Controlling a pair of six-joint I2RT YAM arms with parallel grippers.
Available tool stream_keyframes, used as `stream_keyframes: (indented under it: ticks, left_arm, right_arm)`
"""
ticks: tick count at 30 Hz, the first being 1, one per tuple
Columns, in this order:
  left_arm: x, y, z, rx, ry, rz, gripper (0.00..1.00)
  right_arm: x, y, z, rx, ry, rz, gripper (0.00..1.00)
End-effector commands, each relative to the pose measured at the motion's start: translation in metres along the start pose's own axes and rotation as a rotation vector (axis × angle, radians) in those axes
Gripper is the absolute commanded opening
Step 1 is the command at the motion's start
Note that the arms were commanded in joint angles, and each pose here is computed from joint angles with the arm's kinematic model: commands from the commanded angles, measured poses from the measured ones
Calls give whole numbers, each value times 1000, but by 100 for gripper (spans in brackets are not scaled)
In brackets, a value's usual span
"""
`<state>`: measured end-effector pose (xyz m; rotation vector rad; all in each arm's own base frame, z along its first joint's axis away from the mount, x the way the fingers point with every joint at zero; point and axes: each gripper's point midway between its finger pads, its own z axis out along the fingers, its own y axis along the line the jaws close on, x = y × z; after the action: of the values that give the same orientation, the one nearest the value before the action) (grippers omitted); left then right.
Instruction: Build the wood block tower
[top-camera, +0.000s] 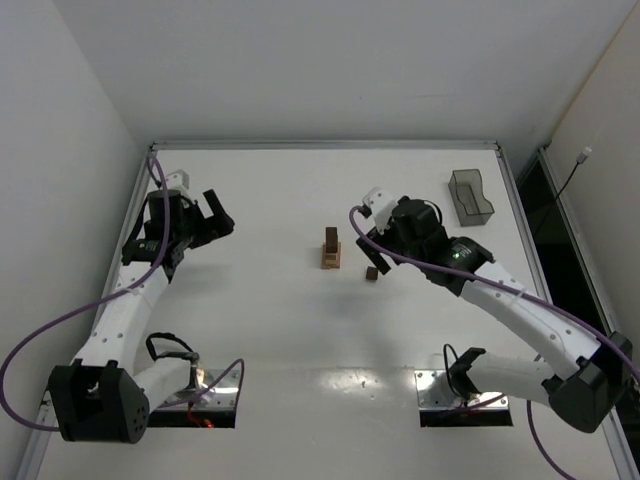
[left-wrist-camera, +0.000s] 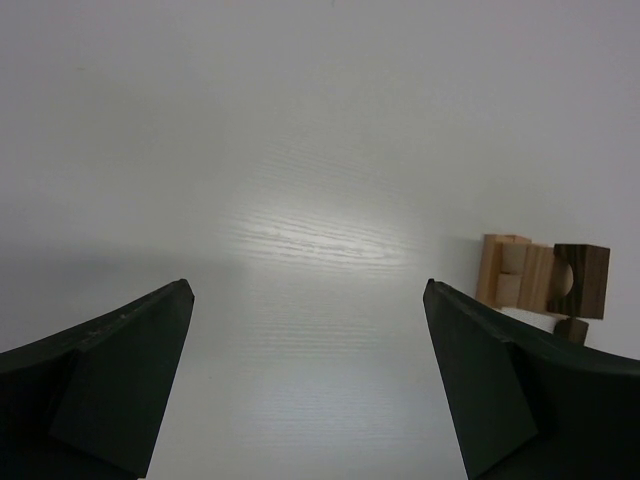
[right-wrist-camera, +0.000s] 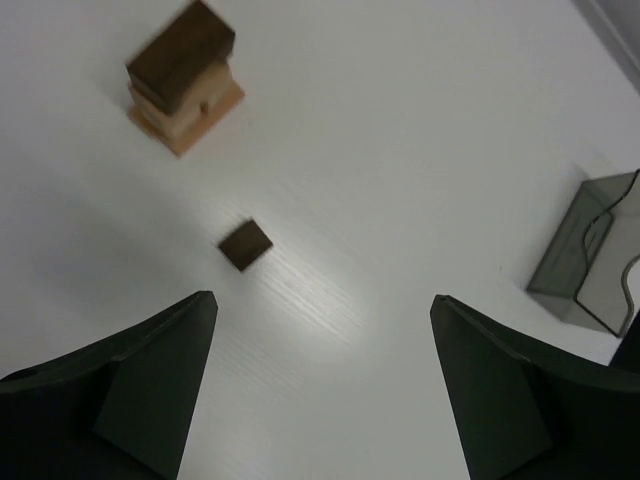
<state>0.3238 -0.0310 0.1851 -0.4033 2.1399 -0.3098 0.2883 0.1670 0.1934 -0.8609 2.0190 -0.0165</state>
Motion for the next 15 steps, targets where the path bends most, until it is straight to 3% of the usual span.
stream_keyframes:
  ticks: [1,8,10,13,15]
  left_arm:
    - [-11,-26,4,137,36,47,100]
    - [12,-56,42,196,191,82,100]
    - [35,-74,60,210,274,145,100]
    - [48,-100,83,219,333,224,82]
    - [50,-117,93,220,340,257,61]
  right_arm:
    - [54,10,-3,-119,177,-125,85]
    - [69,-19,5,-22,211,43,84]
    - [67,-29,5,0,217,110,84]
    - [66,-33,7,-5,228,168,82]
    - [60,-39,5,2,216,196,82]
